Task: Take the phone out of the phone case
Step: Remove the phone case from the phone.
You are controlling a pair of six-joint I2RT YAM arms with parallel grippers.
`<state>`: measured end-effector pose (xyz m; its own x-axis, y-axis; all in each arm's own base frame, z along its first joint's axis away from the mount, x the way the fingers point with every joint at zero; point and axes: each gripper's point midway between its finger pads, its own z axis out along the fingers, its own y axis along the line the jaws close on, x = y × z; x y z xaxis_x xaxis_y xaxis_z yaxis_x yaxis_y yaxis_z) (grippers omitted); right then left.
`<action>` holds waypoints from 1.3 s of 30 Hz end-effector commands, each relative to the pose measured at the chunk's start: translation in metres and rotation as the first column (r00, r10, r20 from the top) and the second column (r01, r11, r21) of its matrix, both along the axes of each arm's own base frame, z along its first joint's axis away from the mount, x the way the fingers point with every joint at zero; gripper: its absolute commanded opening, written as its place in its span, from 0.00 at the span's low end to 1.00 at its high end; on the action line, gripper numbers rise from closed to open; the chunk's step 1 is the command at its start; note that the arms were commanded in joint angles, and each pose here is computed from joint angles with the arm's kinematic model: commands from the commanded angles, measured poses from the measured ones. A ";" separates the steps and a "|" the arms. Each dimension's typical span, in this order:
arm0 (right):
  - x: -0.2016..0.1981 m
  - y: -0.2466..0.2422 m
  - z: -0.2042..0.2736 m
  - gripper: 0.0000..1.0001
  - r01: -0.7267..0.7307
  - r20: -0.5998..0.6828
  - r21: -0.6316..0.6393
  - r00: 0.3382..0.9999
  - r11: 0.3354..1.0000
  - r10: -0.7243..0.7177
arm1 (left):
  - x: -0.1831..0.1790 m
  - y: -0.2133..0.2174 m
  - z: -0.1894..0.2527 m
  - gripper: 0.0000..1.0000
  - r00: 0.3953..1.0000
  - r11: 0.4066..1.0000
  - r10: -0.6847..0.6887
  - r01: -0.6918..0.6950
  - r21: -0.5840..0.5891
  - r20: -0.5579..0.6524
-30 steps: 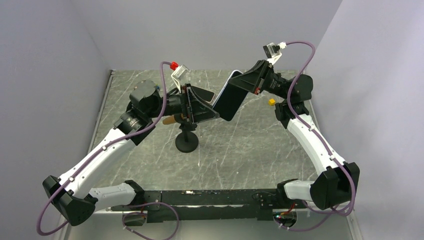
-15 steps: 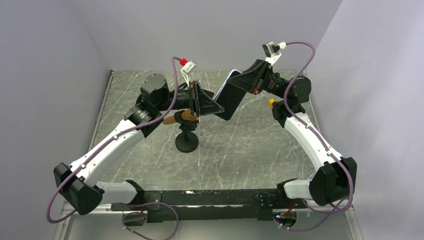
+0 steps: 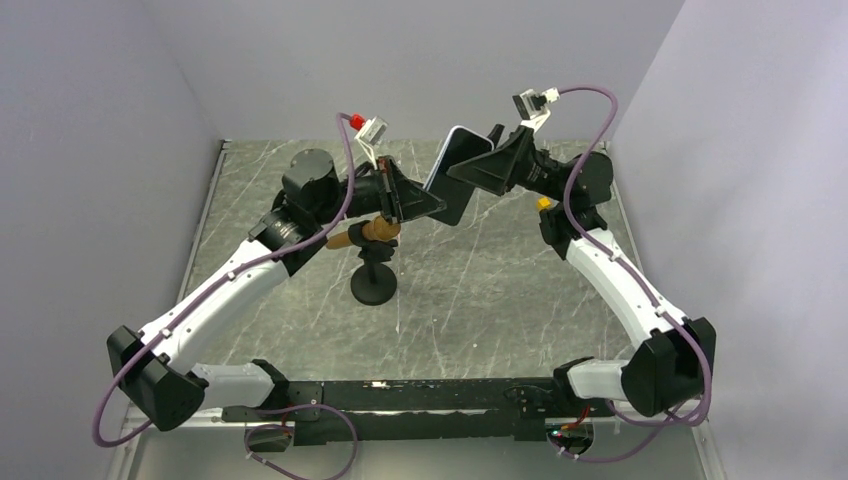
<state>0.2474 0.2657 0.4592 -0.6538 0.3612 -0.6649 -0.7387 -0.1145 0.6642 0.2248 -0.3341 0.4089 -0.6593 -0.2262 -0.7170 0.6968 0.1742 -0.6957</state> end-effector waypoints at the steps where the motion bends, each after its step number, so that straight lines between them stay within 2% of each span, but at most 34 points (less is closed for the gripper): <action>1: -0.023 -0.013 0.013 0.99 0.029 0.092 0.011 0.995 1.000 -0.030 | 0.002 0.029 0.060 0.00 0.983 0.976 0.144 -0.123 -0.180 0.111; 7: -0.026 -0.020 -0.002 1.00 0.077 0.068 0.034 0.995 0.996 -0.079 | 0.001 0.054 0.084 0.00 0.981 0.939 0.189 -0.167 -0.300 0.046; 9: -0.028 -0.020 -0.010 0.96 0.084 0.060 0.044 0.994 0.995 -0.087 | -0.003 0.060 0.091 0.00 0.983 0.925 0.182 -0.162 -0.343 0.029; 13: -0.033 -0.016 -0.015 0.86 0.087 0.092 0.055 0.992 0.995 -0.091 | -0.008 0.064 0.104 0.00 0.987 0.912 0.157 -0.140 -0.386 0.014; 22: -0.036 0.012 -0.014 0.49 0.024 0.105 0.081 0.994 0.996 -0.032 | -0.015 0.066 0.112 0.00 0.993 0.900 0.119 -0.114 -0.420 -0.014; 26: -0.036 0.016 -0.012 0.44 0.014 0.108 0.079 0.994 0.997 -0.022 | -0.016 0.067 0.112 0.00 0.993 0.900 0.120 -0.118 -0.419 -0.020; 39: -0.036 0.022 -0.005 0.41 0.019 0.119 0.076 0.993 0.997 -0.028 | -0.013 0.064 0.110 0.00 0.993 0.905 0.113 -0.111 -0.410 -0.020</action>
<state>0.2171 0.2904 0.4246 -0.6385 0.3784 -0.6702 -0.7531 -0.1277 0.6454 0.2308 -0.2813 0.4772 -0.6742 -0.5349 -0.5092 0.5908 0.0232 -0.8065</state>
